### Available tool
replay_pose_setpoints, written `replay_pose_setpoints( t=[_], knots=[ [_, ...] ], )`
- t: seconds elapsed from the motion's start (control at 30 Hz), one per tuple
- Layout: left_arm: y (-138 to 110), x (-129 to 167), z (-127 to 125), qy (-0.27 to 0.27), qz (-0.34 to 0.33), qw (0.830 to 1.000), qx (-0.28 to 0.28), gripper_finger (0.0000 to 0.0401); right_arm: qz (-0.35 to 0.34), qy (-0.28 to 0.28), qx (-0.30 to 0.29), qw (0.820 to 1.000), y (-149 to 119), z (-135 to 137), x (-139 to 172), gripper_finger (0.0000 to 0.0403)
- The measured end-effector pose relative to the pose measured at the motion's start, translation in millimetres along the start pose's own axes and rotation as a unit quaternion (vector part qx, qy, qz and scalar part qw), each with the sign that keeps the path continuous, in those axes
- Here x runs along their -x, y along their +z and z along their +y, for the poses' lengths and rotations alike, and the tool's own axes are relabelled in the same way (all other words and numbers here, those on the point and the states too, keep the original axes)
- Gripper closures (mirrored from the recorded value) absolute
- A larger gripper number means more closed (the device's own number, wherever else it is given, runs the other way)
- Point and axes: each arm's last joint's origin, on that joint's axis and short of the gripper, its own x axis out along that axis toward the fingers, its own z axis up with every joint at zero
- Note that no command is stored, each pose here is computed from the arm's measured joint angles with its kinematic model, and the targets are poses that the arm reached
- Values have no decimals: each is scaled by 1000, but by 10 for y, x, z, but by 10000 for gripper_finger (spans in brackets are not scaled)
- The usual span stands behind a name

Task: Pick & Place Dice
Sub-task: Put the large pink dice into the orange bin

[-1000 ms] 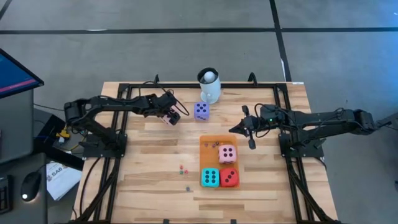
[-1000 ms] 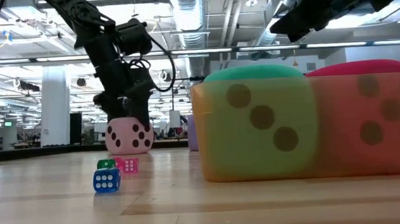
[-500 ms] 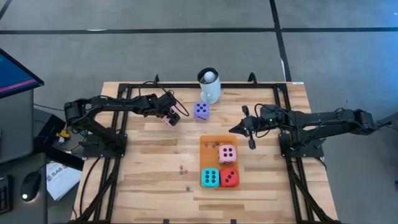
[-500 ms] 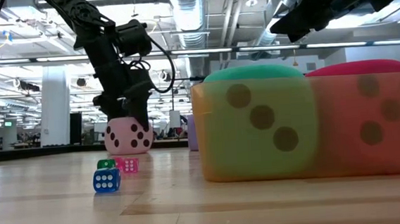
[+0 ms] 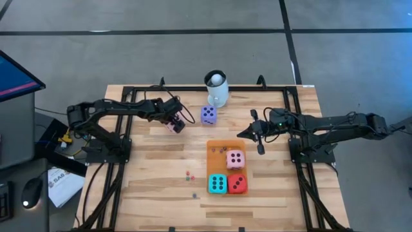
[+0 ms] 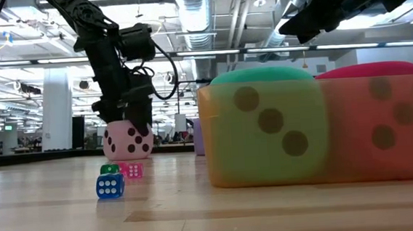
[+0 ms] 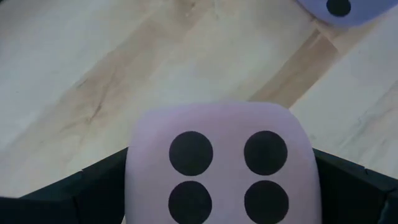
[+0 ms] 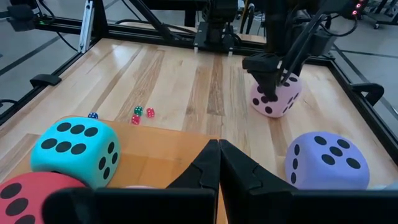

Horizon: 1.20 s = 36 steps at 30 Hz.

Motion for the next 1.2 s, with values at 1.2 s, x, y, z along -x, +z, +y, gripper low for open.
replay_pose_setpoints(
  t=[1.2],
  knots=[
    [-15,-9,-16,-2,4,1000,-15,15,0,0,0,1000,0,1,0,403]
  ],
)
